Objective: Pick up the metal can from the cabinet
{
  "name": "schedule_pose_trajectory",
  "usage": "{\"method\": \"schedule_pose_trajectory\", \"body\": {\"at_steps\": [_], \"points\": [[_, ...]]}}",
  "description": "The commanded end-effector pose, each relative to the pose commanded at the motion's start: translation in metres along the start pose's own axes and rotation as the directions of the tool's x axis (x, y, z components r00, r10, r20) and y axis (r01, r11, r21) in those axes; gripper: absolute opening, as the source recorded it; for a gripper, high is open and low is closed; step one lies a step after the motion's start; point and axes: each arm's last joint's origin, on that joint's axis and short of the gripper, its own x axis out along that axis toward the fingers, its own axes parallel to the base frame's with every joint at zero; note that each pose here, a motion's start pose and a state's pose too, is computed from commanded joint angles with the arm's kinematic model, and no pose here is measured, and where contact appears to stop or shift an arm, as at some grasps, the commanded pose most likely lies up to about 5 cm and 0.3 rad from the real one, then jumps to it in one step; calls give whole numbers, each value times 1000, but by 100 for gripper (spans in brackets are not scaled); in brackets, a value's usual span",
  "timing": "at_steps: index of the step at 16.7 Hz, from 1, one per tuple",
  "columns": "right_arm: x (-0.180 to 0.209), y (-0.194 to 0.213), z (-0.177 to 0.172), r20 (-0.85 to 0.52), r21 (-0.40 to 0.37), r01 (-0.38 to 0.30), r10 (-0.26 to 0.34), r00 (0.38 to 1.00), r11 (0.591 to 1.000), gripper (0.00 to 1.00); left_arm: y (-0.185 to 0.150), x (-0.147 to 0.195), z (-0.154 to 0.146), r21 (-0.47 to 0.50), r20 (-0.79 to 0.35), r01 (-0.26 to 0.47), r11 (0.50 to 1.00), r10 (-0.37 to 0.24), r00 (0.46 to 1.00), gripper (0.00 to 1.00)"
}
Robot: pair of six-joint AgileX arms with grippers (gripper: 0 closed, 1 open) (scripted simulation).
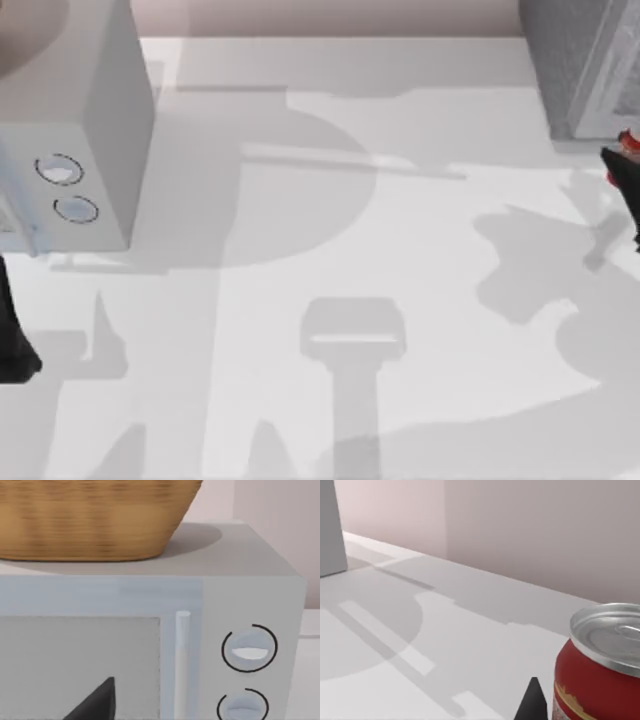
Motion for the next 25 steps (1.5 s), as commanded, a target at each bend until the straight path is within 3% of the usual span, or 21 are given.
{"method": "schedule_pose_trajectory", "body": {"at_steps": [4,18,25], "points": [[-1,-6,-23,2,-2,-32,32,999,999,0,0,0,0,0,0,0,1000,0,1000,100],[23,-5,-29,2,-2,-32,32,999,999,0,0,0,0,0,0,0,1000,0,1000,100],[23,-5,-29,2,-2,-32,32,999,999,53,0,0,0,0,0,0,1000,0,1000,100]]}}
